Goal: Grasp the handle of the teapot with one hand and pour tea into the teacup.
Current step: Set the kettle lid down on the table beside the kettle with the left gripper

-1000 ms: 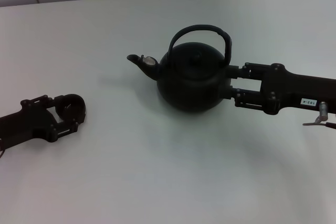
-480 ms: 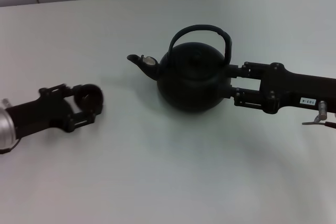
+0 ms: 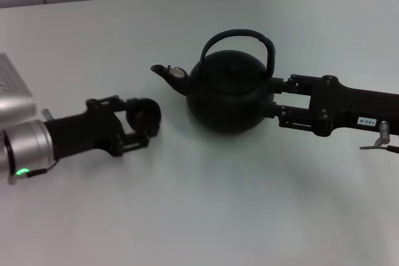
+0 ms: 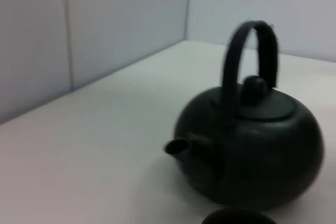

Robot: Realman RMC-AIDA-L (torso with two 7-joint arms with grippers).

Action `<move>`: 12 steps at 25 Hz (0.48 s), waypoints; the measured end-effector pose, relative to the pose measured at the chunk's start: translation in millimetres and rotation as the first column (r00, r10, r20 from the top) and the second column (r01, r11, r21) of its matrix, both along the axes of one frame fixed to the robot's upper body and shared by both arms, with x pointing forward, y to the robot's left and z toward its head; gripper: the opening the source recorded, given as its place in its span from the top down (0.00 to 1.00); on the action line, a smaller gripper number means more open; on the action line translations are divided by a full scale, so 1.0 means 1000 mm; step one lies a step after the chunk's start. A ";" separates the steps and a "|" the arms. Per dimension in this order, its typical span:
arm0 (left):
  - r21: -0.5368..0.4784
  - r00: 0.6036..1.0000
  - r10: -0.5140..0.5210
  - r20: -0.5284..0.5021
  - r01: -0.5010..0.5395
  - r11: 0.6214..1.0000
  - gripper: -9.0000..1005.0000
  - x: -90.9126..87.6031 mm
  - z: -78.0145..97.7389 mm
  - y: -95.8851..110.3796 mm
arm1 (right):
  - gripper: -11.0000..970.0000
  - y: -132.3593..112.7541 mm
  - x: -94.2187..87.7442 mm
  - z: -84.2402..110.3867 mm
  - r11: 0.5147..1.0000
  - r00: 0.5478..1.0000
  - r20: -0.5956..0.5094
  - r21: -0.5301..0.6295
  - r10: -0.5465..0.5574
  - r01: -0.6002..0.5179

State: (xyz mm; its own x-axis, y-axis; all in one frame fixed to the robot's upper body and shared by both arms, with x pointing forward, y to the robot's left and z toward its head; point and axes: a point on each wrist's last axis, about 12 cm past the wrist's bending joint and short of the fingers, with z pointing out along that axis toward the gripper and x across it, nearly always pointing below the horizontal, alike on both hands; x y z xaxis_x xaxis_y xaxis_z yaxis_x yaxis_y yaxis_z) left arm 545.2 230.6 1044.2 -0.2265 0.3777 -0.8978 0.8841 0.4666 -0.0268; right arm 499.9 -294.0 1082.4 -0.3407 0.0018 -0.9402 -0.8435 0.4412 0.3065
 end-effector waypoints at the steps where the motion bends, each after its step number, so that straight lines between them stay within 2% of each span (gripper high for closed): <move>1: 0.006 1.000 -0.008 -0.002 0.008 1.000 0.32 -0.001 -0.001 -0.002 | 0.35 0.000 0.000 0.000 1.000 1.000 0.000 0.000 0.000 0.000; 5: 0.055 1.000 -0.022 -0.013 0.023 0.998 0.32 -0.002 -0.008 -0.009 | 0.36 0.000 -0.001 0.000 1.000 1.000 -0.002 0.001 0.000 0.000; 12: 0.075 1.000 -0.010 -0.013 0.011 0.997 0.32 -0.002 -0.011 -0.008 | 0.36 0.000 0.000 0.000 1.000 1.000 -0.001 0.002 0.002 -0.002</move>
